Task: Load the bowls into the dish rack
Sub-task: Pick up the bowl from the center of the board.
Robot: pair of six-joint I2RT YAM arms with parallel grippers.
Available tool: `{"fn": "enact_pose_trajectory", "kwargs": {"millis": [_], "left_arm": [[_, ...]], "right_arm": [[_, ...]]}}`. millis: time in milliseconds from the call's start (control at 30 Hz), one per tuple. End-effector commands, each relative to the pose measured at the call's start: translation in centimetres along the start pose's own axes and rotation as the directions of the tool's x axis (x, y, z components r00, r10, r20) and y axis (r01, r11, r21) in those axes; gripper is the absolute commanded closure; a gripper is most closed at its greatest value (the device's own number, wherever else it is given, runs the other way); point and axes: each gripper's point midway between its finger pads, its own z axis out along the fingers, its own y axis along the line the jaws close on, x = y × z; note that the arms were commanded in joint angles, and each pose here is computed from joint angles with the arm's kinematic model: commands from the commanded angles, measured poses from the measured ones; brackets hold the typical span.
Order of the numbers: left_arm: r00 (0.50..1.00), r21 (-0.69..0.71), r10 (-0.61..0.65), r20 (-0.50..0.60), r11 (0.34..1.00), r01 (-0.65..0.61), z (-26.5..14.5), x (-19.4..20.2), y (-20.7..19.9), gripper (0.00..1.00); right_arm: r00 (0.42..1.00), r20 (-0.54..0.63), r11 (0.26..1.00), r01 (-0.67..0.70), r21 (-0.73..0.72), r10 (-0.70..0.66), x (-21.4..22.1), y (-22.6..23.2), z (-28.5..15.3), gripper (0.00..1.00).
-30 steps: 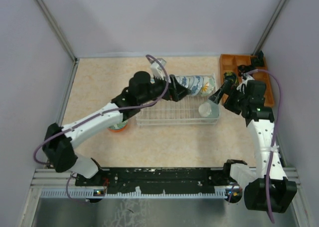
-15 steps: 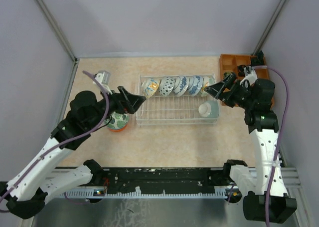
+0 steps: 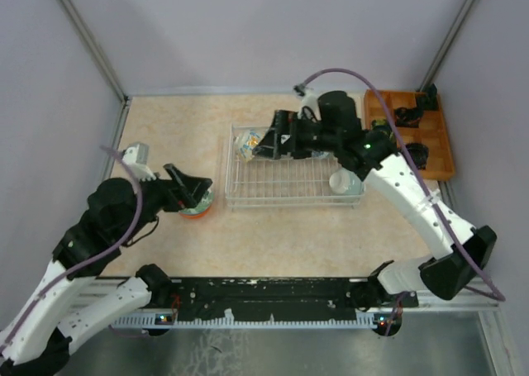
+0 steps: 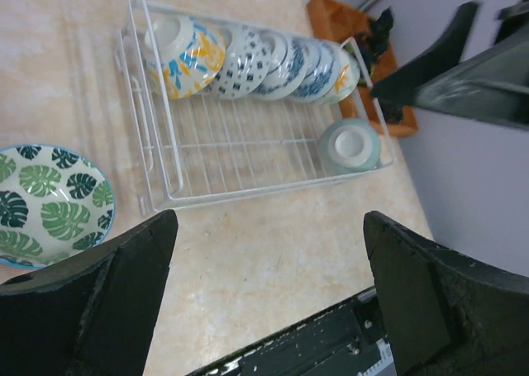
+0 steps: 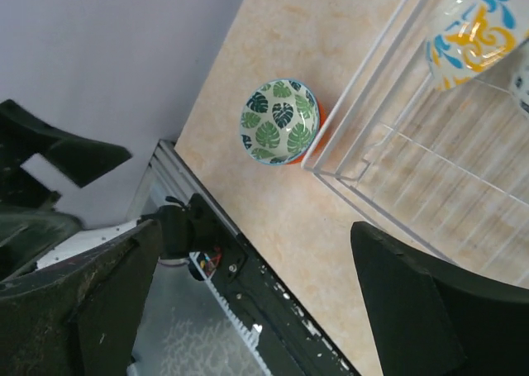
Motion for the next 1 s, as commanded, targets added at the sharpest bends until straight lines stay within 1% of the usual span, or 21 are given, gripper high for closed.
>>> {"fn": "enact_pose_trajectory", "kwargs": {"millis": [0, 100, 200, 300, 367, 467, 500, 567, 667, 833, 967], "left_arm": [[0.987, 0.05, -0.063, 0.149, 0.997, 0.056, -4.9, -3.2, 0.2, 0.0], [0.974, 0.159, -0.092, 0.209, 0.985, 0.058, -8.0, -5.2, -1.5, 0.0], [0.954, 0.28, -0.118, 0.276, 0.959, 0.038, -10.8, -6.9, -3.2, 0.0], [0.936, 0.372, -0.125, 0.331, 0.928, -0.008, -13.1, -8.5, -4.8, 0.0], [0.931, 0.424, -0.123, 0.343, 0.905, -0.037, -14.1, -9.0, -5.9, 0.0], [0.928, 0.485, -0.124, 0.35, 0.872, -0.066, -15.1, -9.4, -7.2, 0.0], [0.927, 0.499, -0.125, 0.353, 0.863, -0.074, -15.4, -9.6, -7.6, 0.0], [0.929, 0.521, -0.122, 0.349, 0.849, -0.084, -15.9, -9.7, -8.1, 0.0], [0.93, 0.543, -0.118, 0.347, 0.834, -0.097, -16.6, -9.7, -8.5, 0.0], [0.932, 0.564, -0.116, 0.344, 0.819, -0.106, -17.3, -9.4, -8.6, 0.0], [0.933, 0.556, -0.112, 0.341, 0.825, -0.104, -17.2, -9.2, -8.4, 0.0]], "right_arm": [[0.988, -0.06, 0.984, 0.146, 0.105, -0.141, 1.6, 0.9, 4.0, 0.04], [0.973, -0.11, 0.972, 0.214, 0.096, -0.203, 3.9, 2.3, 7.2, 0.06], [0.962, -0.132, 0.965, 0.249, 0.078, -0.238, 5.5, 3.0, 10.5, 0.08], [0.944, -0.16, 0.953, 0.299, 0.047, -0.289, 7.3, 3.8, 14.4, 0.16], [0.927, -0.171, 0.938, 0.345, 0.037, -0.334, 8.2, 4.7, 16.5, 0.19], [0.897, -0.185, 0.911, 0.413, 0.021, -0.402, 9.5, 6.6, 19.4, 0.27], [0.887, -0.198, 0.902, 0.431, 0.023, -0.418, 10.1, 6.8, 20.3, 0.29], [0.868, -0.212, 0.887, 0.462, 0.017, -0.448, 11.3, 7.4, 21.9, 0.38], [0.845, -0.253, 0.871, 0.491, 0.02, -0.47, 13.6, 7.0, 24.3, 0.44], [0.816, -0.282, 0.851, 0.525, -0.005, -0.505, 16.0, 7.1, 26.6, 0.47], [0.789, -0.317, 0.833, 0.554, -0.003, -0.526, 17.6, 6.9, 27.9, 0.48]]}}
